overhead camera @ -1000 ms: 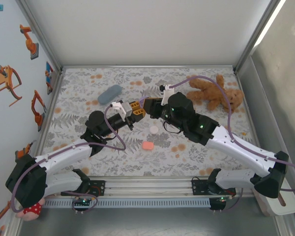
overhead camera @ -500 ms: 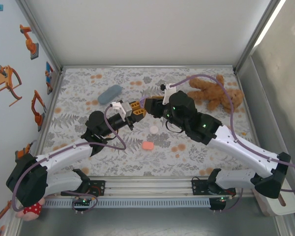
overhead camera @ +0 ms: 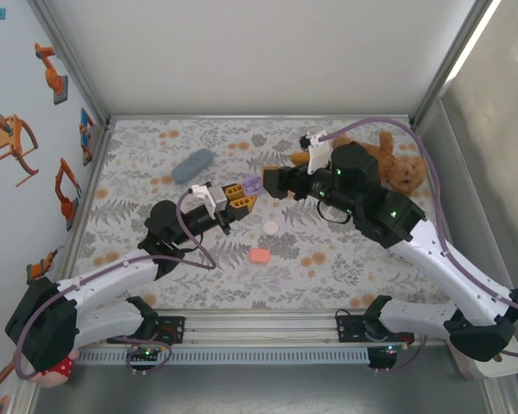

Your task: Insert wireless bluetooth earbuds into charging case

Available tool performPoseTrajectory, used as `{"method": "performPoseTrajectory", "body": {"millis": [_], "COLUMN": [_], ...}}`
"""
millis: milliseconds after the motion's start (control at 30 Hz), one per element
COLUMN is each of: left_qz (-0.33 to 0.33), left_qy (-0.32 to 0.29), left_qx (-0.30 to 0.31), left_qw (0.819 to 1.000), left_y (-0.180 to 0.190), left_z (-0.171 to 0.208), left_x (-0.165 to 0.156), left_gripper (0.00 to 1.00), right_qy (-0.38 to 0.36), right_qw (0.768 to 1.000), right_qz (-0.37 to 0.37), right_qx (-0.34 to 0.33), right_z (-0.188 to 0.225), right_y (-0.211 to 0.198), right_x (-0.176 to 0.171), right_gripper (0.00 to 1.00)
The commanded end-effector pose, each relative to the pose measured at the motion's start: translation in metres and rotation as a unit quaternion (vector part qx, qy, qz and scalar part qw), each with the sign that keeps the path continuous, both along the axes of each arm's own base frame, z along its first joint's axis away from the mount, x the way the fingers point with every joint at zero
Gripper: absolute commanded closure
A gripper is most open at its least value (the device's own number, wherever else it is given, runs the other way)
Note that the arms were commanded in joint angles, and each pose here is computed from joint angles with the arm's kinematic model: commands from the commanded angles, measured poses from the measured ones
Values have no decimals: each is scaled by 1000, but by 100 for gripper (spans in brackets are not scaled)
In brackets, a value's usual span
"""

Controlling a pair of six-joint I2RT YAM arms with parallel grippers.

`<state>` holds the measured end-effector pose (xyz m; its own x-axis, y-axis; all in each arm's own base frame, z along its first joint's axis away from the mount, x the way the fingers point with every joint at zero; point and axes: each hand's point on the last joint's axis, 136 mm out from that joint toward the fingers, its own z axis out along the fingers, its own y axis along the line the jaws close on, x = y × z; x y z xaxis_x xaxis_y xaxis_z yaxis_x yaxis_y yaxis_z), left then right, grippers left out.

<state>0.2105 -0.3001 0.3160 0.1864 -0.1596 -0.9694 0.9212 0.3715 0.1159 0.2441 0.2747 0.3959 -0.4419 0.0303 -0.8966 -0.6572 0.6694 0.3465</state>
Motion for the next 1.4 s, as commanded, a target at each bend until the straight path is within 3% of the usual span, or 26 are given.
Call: {"method": "performPoseTrajectory", "body": {"millis": [0, 267, 633, 1000, 1167, 1367], "left_qz": [-15, -45, -79, -81, -70, -62], "left_qy": [-12, 6, 16, 21, 30, 39], "left_qx": [-34, -63, -57, -52, -49, -43], "left_qw": [999, 997, 995, 995, 996, 996], "left_y": [6, 19, 17, 14, 14, 14], "left_z": [13, 20, 22, 21, 17, 13], "left_x": [-11, -14, -17, -15, -10, -6], "left_gripper": [100, 100, 100, 100, 100, 100], "right_qy": [32, 106, 160, 154, 148, 135], "right_qw": [996, 984, 963, 954, 951, 953], "right_qz": [82, 139, 204, 241, 251, 252], "right_qx": [21, 39, 77, 92, 102, 100], "right_z": [3, -23, -33, -22, -11, -6], "right_y": [8, 25, 57, 72, 72, 70], "right_x": [-19, -22, -23, -32, -38, -41], "right_gripper": [7, 4, 8, 13, 23, 27]}}
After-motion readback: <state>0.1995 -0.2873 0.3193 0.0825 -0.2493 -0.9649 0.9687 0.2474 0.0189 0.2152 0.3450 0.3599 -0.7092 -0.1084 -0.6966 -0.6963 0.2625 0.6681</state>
